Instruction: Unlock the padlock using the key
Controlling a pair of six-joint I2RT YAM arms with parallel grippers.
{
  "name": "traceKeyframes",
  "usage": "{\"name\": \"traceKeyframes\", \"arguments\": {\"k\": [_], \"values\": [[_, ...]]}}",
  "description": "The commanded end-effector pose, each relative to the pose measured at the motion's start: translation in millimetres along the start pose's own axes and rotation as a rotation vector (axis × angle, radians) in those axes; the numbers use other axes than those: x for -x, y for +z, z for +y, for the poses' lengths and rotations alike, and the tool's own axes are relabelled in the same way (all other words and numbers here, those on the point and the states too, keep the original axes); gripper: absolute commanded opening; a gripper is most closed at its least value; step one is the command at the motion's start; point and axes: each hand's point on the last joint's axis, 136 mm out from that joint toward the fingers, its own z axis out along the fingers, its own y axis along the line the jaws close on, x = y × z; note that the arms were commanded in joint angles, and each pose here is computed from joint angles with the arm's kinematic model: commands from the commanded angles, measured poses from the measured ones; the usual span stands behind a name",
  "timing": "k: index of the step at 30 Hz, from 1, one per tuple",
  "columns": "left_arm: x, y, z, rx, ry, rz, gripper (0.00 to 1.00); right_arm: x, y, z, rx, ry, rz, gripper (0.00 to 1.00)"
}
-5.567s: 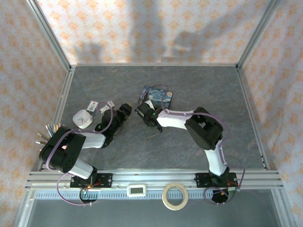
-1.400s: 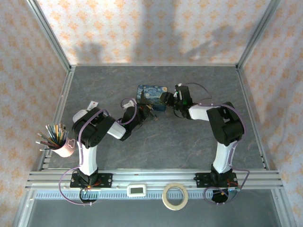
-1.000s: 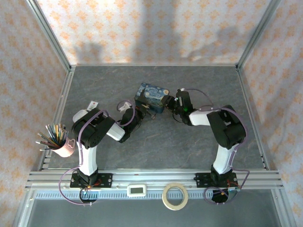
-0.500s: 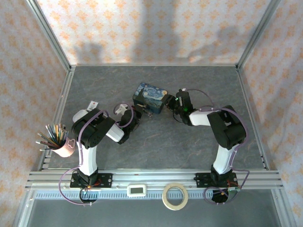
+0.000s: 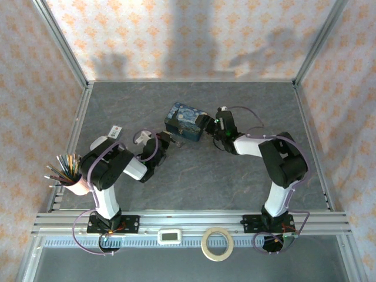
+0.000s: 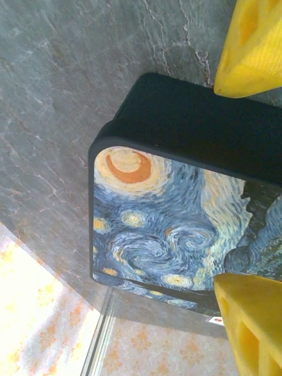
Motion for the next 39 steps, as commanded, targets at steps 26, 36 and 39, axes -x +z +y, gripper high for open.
{"name": "traceKeyframes", "arguments": {"k": [26,36,39], "values": [[-141.6,-89.5,22.8,0.197,0.531,0.615,0.0,57.9,-103.2,-61.3,-0.383,-0.231,-0.238,0.89],[-111.0,-76.9,-15.9,0.157,0.557,0.459,0.58,66.4,-110.6,-80.1,-0.434,-0.251,-0.262,0.91],[-71.5,-68.2,-31.5,0.153,0.599,0.35,0.63,81.1,-120.8,-98.0,-0.515,-0.292,-0.307,0.91]]}}
